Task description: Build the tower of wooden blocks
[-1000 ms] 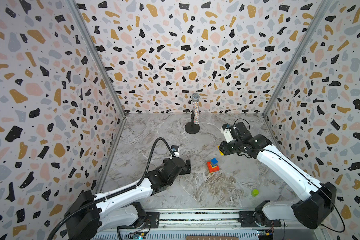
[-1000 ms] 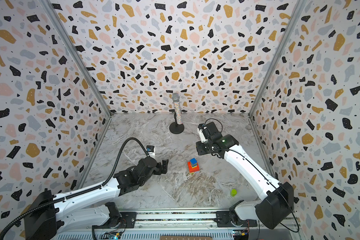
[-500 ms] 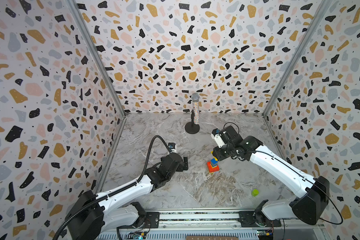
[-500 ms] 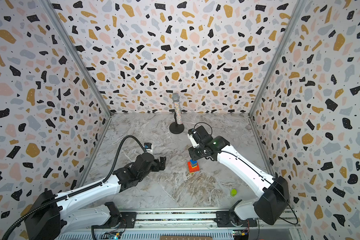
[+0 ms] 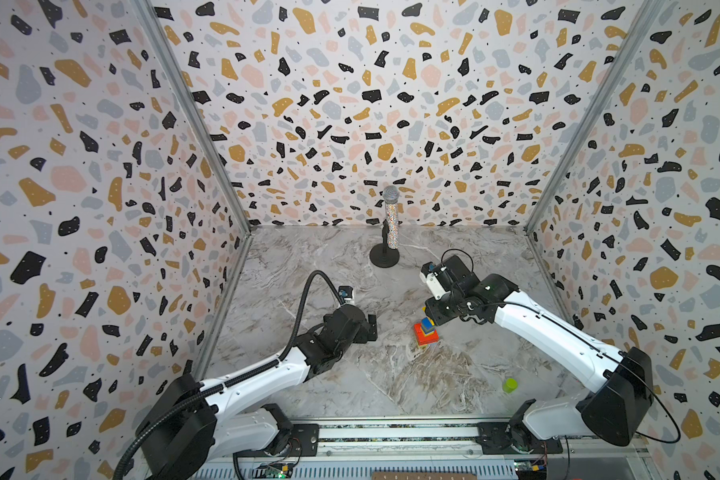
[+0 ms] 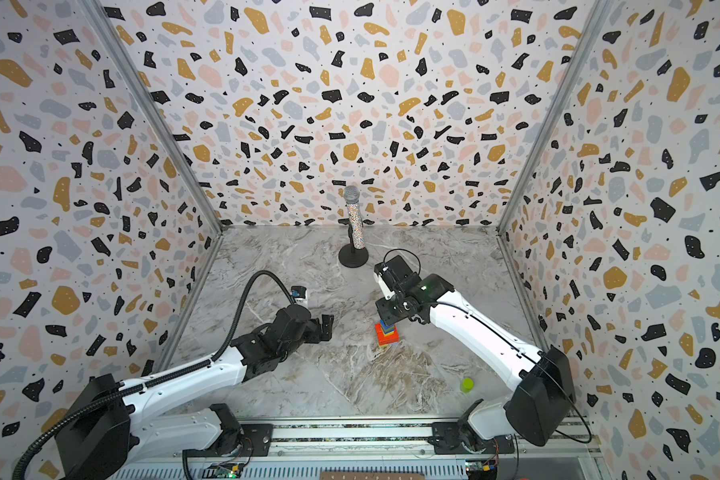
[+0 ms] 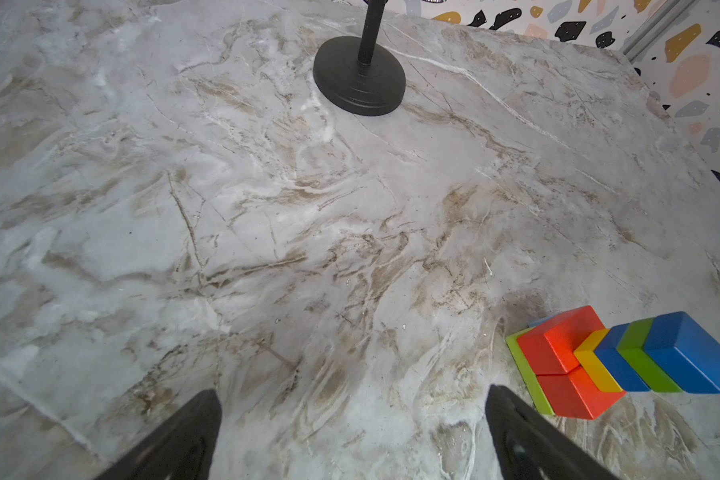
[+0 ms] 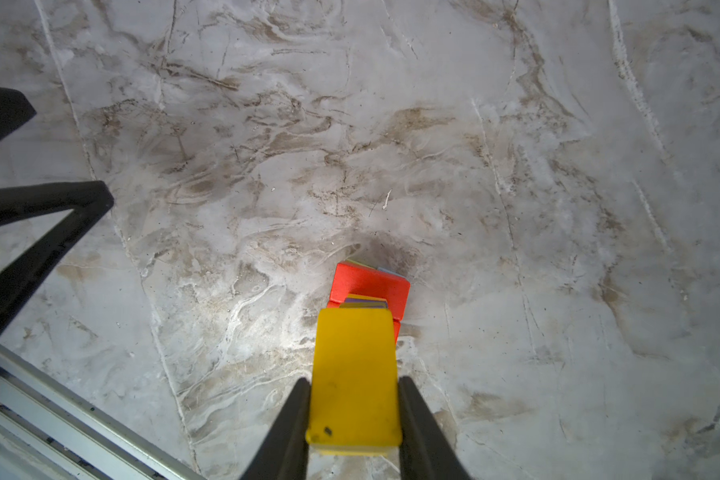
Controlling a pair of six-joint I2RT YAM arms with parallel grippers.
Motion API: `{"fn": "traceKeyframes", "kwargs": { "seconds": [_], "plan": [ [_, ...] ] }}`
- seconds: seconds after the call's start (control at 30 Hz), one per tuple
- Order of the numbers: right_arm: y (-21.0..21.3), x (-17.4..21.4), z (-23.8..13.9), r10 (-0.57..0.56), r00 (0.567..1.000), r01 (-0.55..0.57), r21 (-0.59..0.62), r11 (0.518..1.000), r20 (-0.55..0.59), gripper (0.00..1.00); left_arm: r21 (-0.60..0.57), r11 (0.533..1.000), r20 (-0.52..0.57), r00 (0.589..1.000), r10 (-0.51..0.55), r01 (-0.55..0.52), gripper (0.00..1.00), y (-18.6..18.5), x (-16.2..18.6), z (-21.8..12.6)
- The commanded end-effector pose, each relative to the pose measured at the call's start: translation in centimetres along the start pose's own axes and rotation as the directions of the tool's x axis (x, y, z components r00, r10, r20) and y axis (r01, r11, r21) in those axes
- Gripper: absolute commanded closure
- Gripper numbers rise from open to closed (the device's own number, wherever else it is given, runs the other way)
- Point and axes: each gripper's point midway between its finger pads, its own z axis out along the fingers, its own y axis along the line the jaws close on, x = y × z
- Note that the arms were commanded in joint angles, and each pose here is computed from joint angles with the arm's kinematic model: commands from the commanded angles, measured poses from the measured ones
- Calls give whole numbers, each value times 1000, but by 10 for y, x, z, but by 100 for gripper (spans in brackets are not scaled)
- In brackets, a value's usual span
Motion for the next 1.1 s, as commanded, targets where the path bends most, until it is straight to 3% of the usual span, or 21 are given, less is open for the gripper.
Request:
{"fn": "traceKeyframes", "kwargs": {
  "seconds": [0.0, 1.07],
  "plan": [
    [1, 2, 1, -22, 1000, 22, 3, 1000, -7, 76, 4, 1000, 8, 1000, -1, 1, 0, 1, 0, 4],
    [2, 18, 21, -51, 996, 53, 19, 998, -77, 78, 0, 1000, -26, 1000, 15, -15, 0, 0, 8, 16]
  ]
}}
